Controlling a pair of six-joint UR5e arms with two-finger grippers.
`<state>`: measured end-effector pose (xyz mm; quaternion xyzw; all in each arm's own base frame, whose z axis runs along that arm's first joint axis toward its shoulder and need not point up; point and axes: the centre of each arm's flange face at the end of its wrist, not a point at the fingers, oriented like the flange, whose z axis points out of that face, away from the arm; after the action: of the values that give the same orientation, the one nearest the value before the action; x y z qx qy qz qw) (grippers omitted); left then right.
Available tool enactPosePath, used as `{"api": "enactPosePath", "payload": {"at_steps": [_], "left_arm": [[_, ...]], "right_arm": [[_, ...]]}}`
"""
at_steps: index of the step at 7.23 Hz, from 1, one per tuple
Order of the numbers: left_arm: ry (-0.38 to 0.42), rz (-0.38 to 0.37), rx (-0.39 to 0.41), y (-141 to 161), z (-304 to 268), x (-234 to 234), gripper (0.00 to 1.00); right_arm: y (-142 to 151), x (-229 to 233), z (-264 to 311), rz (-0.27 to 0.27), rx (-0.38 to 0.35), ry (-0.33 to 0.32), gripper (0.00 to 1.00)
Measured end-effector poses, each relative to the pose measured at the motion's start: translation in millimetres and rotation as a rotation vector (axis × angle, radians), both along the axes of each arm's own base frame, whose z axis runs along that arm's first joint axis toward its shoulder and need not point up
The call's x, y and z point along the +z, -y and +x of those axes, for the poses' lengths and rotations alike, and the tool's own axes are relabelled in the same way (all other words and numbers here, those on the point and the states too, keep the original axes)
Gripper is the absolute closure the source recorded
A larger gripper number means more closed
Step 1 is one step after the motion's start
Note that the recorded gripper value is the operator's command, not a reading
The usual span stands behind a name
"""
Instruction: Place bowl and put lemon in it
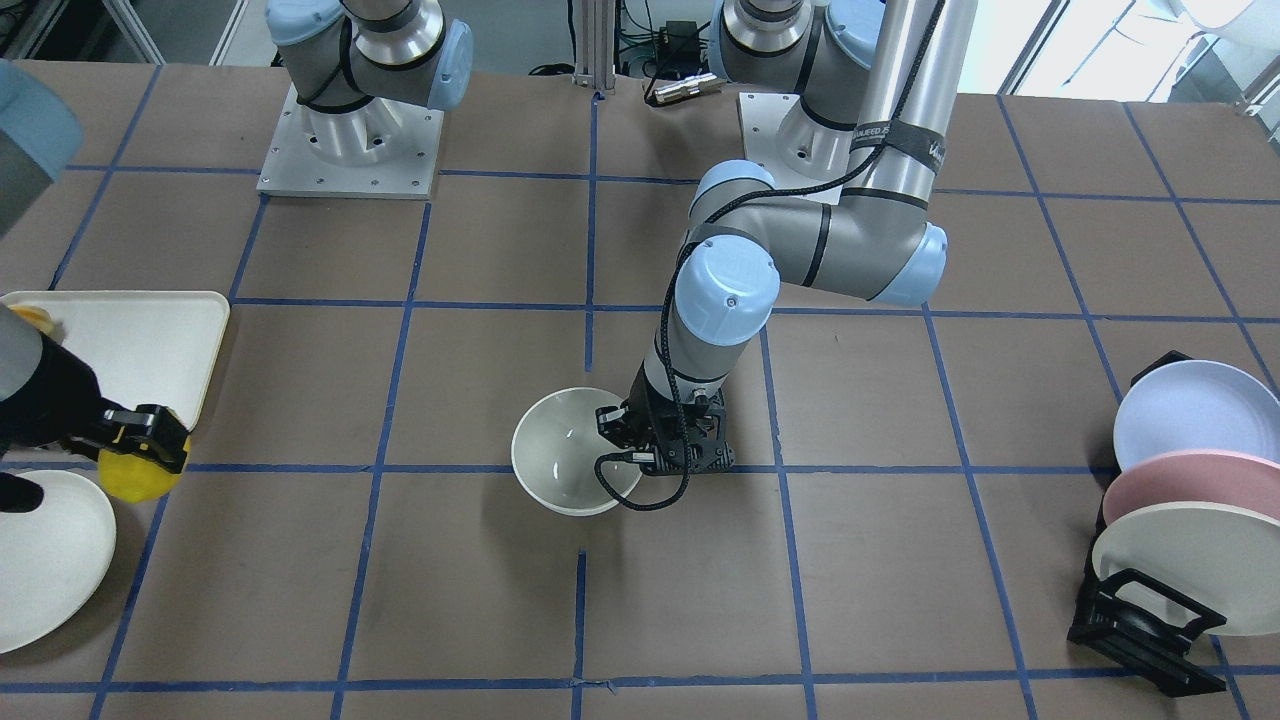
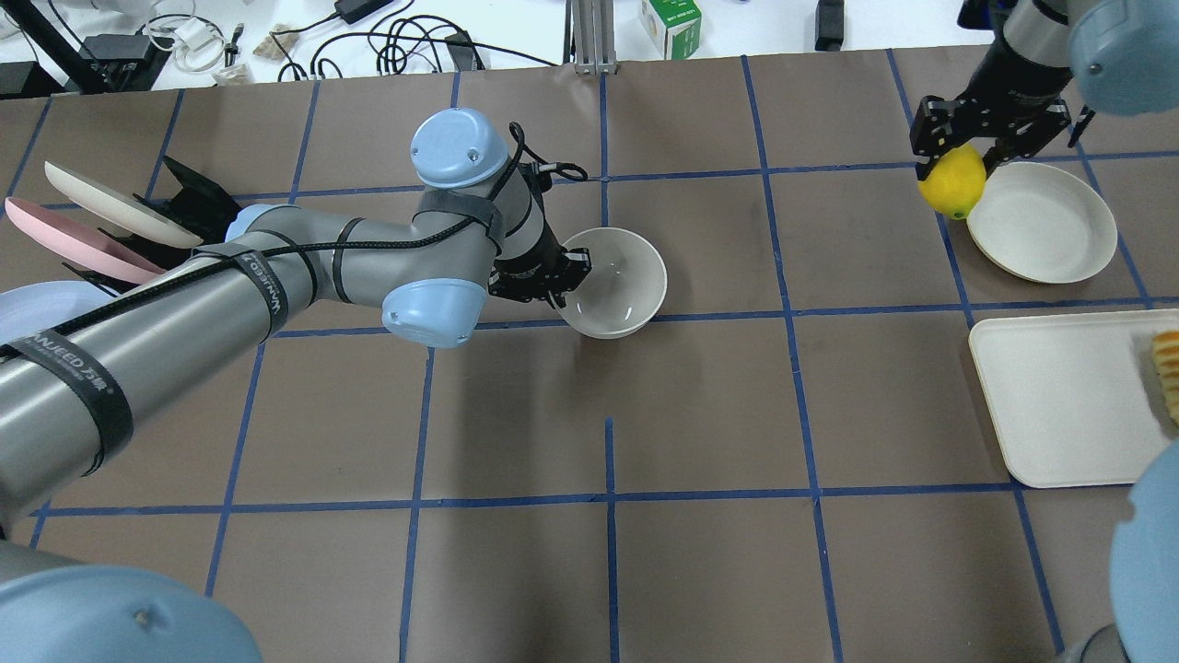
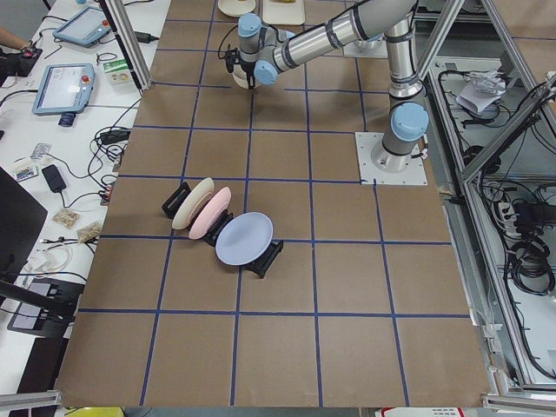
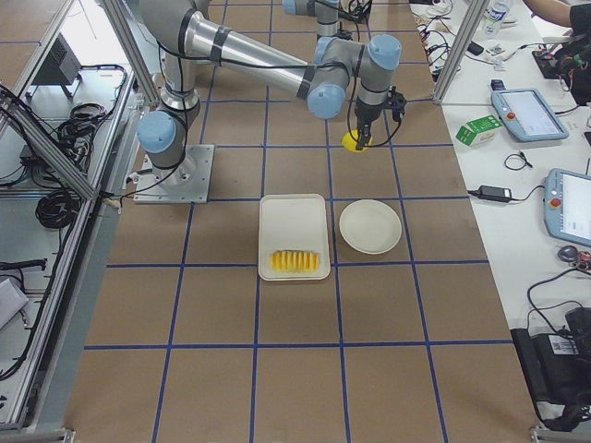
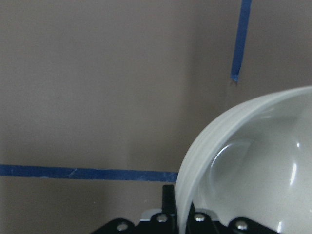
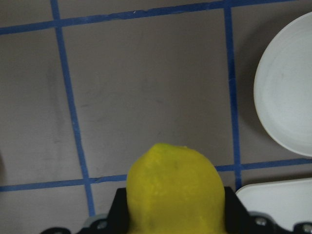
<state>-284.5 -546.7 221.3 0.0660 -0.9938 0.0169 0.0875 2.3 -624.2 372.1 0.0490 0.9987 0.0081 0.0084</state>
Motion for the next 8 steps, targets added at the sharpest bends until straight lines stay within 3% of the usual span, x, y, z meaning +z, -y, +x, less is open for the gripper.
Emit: {"api": "enactPosePath", "payload": {"at_steps": [2, 3, 6, 8], "left_arm": [[0.009, 0.003, 0.001, 1.1, 7.4, -3.0, 0.53], [0.009, 0.003, 0.004, 2.9, 10.2, -4.9, 0.01], [0.003, -0.030, 0.002, 10.2, 16.8, 18.4, 0.00], [0.042, -0.022, -0.050, 13.2, 46.9, 81.1, 0.00]], "right_arm": [[-9.9, 5.2, 76.5, 0.007, -0.032, -0.002, 1.00], [-15.6, 4.3, 110.0, 0.010, -0.047, -0.002, 1.00], [-31.8, 0.1, 180.4, 0.011, -0.013, -0.001, 1.00], [-42.9, -7.9, 227.3, 0.010, -0.007, 0.000, 1.00]]}}
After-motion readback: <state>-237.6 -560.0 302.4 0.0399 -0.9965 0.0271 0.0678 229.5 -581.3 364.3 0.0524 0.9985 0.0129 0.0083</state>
